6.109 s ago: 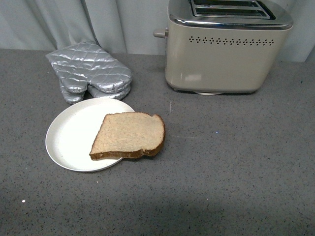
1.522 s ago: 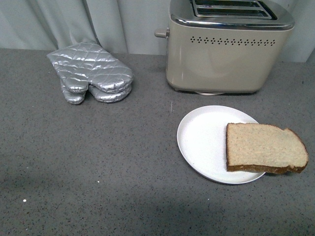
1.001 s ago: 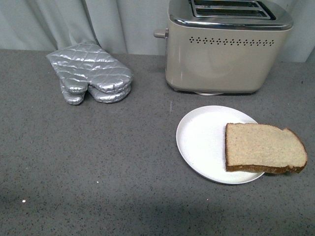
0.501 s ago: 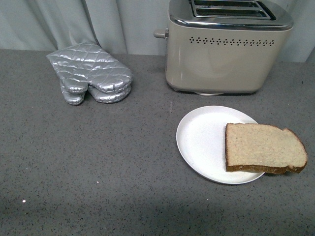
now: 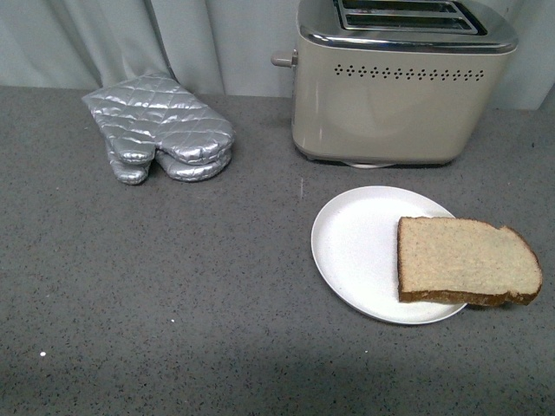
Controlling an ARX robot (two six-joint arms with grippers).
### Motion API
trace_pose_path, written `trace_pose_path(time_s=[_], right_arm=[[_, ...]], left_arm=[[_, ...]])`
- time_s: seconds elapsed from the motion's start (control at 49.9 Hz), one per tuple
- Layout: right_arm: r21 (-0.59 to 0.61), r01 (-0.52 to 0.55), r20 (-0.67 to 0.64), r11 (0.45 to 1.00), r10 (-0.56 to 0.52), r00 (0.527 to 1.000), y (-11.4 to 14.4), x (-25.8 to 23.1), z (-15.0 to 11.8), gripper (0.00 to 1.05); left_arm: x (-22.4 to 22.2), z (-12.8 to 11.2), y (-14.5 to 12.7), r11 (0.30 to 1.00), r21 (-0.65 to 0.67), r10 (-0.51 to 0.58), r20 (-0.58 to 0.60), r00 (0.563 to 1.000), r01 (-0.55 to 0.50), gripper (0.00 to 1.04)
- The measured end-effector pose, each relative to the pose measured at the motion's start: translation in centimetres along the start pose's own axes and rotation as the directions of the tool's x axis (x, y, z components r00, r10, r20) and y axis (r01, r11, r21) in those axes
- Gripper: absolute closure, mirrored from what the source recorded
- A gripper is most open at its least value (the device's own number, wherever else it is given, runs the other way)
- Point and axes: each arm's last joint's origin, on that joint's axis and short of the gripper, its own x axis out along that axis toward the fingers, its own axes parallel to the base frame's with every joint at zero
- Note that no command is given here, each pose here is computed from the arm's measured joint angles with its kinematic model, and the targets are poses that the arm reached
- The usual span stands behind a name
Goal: Put bread into toaster
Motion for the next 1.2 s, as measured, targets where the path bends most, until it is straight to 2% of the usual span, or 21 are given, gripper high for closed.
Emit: trace_pose_path(time_s=[0.06, 0.24, 0.28, 0.34, 0.421, 0.621, 0.721, 0.781, 0.801, 0.961, 1.202], right_arm=[[0.0, 0.0, 0.0, 1.0, 0.0, 1.0, 0.0, 0.0, 0.0, 0.1], [0.0, 0.0, 0.0, 1.0, 0.0, 1.0, 0.0, 0.0, 0.0, 0.1], [0.0, 0.003, -0.002, 1.0, -0.003, 1.0, 0.0, 0.0, 0.0, 0.1], [-0.085, 0.034, -0.104, 0.996, -0.043, 0.994, 0.0, 0.1, 0.0, 0.1], [-0.176, -0.006, -0.206, 0.984, -0.03, 0.978, 0.0, 1.4, 0.0, 0.1], [-0.095, -0.093, -0.368, 0.991, 0.052, 0.928, -0.7, 5.6, 0.0, 0.1], [0.004, -0.118, -0.47, 0.993, 0.106, 0.876, -1.5, 8.3, -0.8, 0.1], [0.088, -0.114, -0.554, 0.99, 0.143, 0.82, -2.3, 10.3, -1.9, 0.1], [0.108, -0.11, -0.575, 0.988, 0.153, 0.804, -2.5, 10.8, -2.2, 0.1], [0.244, -0.072, -0.709, 0.967, 0.228, 0.667, -3.7, 14.6, -4.8, 0.1], [0.338, -0.002, -0.79, 0.941, 0.284, 0.543, -4.4, 17.8, -7.1, 0.1]], left_arm=[[-0.6, -0.4, 0.0, 1.0, 0.0, -0.002, -0.031, 1.0, 0.002, 1.01], [-0.9, -0.2, 0.0, 1.0, 0.0, -0.002, -0.004, 1.0, 0.002, 1.01], [-0.9, -0.2, 0.0, 1.0, 0.0, -0.002, -0.005, 1.0, 0.002, 0.93], [-0.9, -0.2, 0.0, 1.0, 0.0, -0.002, -0.004, 1.0, 0.002, 0.82], [-0.9, -0.2, 0.0, 1.0, 0.0, -0.003, -0.003, 1.0, 0.003, 0.66], [-0.9, -0.2, 0.0, 1.0, 0.0, -0.002, -0.003, 1.0, 0.002, 0.35], [-0.9, -0.2, 0.0, 1.0, 0.0, -0.002, -0.003, 1.0, 0.002, 0.21], [-0.9, -0.2, 0.0, 1.0, 0.0, -0.002, -0.003, 1.0, 0.002, 0.07], [-0.9, -0.2, 0.0, 1.0, 0.001, -0.002, -0.003, 1.0, 0.002, 0.05], [-0.9, -0.2, 0.0, 1.0, 0.002, -0.002, -0.003, 1.0, 0.002, 0.07], [-0.9, -0.2, 0.0, 1.0, 0.002, -0.002, -0.003, 1.0, 0.002, 0.07]])
